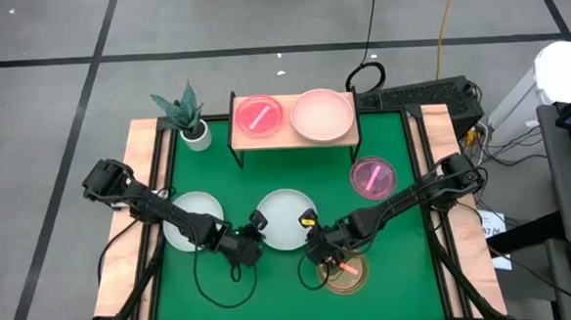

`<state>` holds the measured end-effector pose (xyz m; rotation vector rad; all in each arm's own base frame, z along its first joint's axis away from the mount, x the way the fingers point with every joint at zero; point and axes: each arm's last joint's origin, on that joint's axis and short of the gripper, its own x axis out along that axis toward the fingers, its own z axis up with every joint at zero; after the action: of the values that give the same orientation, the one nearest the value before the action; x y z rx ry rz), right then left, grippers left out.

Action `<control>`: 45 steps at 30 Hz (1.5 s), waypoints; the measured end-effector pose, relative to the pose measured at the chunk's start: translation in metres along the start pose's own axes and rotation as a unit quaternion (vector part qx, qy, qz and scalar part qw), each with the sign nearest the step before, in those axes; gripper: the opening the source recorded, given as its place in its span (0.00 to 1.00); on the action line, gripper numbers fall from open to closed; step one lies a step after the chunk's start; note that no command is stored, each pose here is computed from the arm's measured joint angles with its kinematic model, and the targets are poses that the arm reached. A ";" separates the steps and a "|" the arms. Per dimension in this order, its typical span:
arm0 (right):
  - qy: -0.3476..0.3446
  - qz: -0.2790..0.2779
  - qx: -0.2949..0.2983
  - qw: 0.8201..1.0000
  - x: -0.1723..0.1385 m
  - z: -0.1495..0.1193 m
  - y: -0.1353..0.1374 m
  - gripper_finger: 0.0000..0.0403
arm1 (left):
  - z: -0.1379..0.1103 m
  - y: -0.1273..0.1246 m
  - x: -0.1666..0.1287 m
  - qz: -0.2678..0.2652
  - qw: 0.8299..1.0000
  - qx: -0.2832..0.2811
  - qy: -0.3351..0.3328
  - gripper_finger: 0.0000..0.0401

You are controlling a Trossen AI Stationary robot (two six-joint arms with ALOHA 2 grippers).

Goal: Place and stack plates onto a shelf
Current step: Stack the right gray plate on top of the pink plate on the shelf

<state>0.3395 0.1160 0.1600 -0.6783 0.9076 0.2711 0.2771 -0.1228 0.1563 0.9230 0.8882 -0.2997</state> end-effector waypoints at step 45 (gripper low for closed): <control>0.115 -0.079 0.128 0.982 -0.151 0.003 -0.115 0.00 | 0.041 -0.053 -0.051 0.163 0.915 -0.352 -0.112 0.70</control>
<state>0.3072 0.0394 0.3311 -0.5449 1.0805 -0.0684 0.2368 -0.1933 0.1777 0.3367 0.5457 0.2018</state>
